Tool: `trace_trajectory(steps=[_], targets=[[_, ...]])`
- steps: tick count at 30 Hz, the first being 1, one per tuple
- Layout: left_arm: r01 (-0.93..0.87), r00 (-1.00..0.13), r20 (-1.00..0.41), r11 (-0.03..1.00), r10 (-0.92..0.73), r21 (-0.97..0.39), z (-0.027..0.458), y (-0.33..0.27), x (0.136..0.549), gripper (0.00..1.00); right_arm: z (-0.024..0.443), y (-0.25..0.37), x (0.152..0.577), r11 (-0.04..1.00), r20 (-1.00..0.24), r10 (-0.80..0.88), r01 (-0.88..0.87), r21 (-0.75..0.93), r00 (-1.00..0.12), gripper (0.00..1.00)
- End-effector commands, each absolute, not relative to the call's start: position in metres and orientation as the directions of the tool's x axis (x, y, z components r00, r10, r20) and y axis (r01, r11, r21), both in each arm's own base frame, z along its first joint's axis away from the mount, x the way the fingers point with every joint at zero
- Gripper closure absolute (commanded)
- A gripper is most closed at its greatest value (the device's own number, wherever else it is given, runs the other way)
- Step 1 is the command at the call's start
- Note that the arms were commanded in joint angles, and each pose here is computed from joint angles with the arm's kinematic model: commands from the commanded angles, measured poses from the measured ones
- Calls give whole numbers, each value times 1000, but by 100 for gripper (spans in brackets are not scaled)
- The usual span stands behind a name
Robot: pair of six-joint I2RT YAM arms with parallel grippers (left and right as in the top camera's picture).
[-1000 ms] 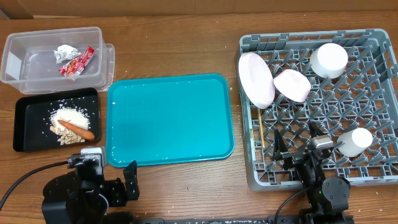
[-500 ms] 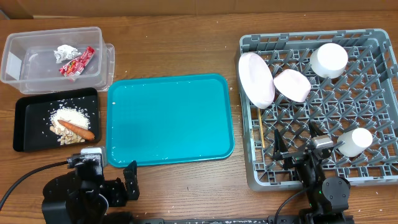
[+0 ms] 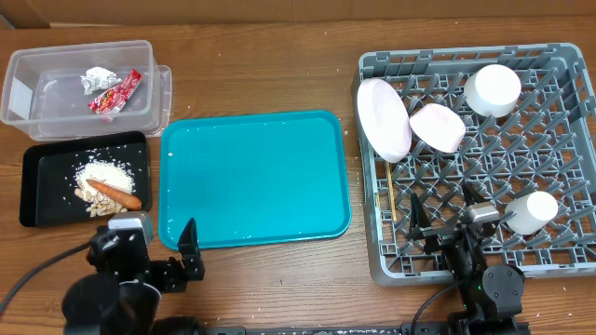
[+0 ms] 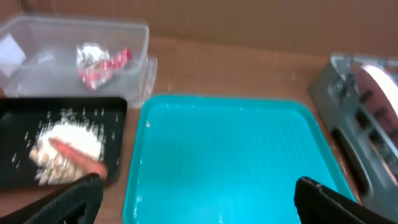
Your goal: Sort waste into correct bins and load items into the dishwasher
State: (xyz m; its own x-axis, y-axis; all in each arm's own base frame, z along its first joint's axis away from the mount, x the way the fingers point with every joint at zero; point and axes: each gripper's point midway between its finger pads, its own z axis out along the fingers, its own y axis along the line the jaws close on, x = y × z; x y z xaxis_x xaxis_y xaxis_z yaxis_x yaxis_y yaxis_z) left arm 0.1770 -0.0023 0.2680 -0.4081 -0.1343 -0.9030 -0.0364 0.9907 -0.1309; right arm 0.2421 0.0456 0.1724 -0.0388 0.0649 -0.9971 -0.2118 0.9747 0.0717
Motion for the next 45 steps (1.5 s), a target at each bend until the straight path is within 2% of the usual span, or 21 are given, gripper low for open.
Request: trace_trajectory(steps=[1,3,7,13,20,22,28,45], targets=[[-110,-347,-906,970,-243,-218,240,6,185,0,171,43,242,977,-998,62,-200,68,-33,0],[-130,-280,-912,953,-299,-273,229,9,193,0,171,43,242,977,-997,63,-200,68,-33,0],[-77,-171,-937,952,-306,-297,214,6,208,0,171,43,242,977,-997,63,-200,68,-33,0],[-39,-104,-949,954,-299,-297,194,5,229,0,171,43,242,977,-997,63,-200,68,-33,0],[9,3,-972,972,-234,-234,181,3,245,0,171,43,242,977,-997,63,-200,68,-33,0],[28,-10,-980,979,-201,-201,174,-1,247,0,171,43,242,977,-997,63,-200,68,-33,0],[183,-42,-997,982,65,57,162,-27,244,0,171,43,242,977,-997,63,-200,68,-33,0],[172,-45,-998,984,45,36,162,-25,244,0,171,43,242,977,-997,63,-200,68,-33,0]])
